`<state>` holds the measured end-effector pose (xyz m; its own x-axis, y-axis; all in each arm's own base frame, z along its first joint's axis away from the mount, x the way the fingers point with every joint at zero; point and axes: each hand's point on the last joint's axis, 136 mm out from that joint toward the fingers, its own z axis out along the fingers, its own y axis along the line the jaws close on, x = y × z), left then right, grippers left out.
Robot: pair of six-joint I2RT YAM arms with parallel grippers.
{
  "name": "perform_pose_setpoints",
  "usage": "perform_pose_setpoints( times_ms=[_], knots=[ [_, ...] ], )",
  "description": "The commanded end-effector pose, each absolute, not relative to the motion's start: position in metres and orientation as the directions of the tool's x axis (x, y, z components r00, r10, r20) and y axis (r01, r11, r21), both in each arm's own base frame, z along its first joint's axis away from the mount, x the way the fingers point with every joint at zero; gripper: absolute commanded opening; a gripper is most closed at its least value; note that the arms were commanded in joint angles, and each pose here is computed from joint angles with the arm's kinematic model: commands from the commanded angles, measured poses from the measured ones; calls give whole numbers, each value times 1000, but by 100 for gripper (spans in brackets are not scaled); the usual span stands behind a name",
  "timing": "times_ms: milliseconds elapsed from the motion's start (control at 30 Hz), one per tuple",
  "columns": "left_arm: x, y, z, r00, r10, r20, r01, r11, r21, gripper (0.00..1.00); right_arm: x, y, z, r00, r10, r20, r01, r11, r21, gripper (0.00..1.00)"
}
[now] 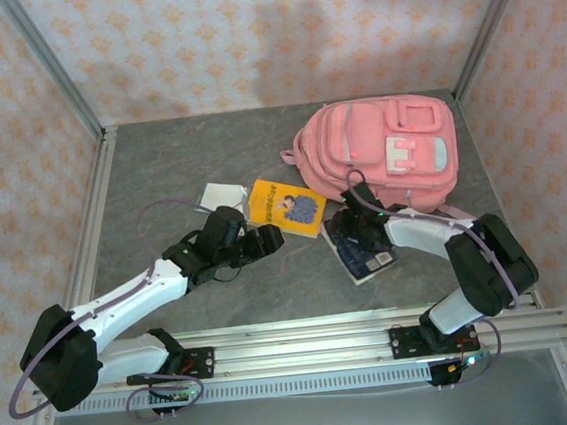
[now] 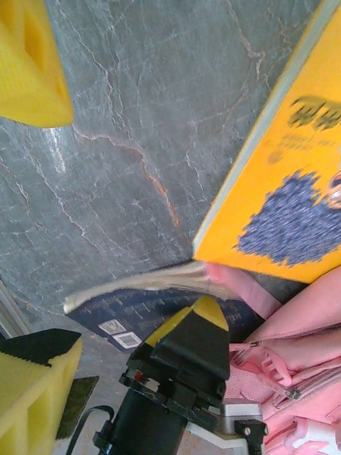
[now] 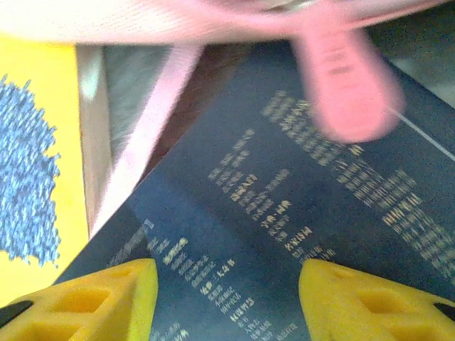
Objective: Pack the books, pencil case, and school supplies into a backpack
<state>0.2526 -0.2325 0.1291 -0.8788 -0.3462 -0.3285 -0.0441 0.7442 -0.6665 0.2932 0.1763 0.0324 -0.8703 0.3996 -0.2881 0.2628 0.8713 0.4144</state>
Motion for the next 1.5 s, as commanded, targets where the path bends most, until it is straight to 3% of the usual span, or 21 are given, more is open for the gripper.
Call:
perform_pose_setpoints(
  times_ms=[0,200,333,433,700,1100,1467],
  knots=[
    [251,-226,124,-866,-372,-335,-66,749,-659,76,235,224,1,-970,221,-98,159,888,432,56],
    [250,-231,115,-874,-364,-321,-71,751,-656,75,240,247,43,-966,177,-189,63,868,492,61],
    [254,-237,108,-884,-337,-325,-60,770,-635,76,250,221,70,-935,182,-306,51,919,392,65],
    [261,-246,99,-892,-328,-312,-64,773,-631,75,255,193,75,-915,202,-350,87,944,318,62],
    [283,-289,76,-927,-268,-263,-34,757,-652,64,256,150,44,-918,252,-307,161,943,290,60],
    [281,-303,27,-957,-235,-172,-74,767,-637,49,240,187,14,-972,181,-148,95,885,457,58],
    [279,-305,17,-962,-227,-153,-80,768,-635,40,229,201,29,-982,128,-141,42,869,493,54]
  ],
)
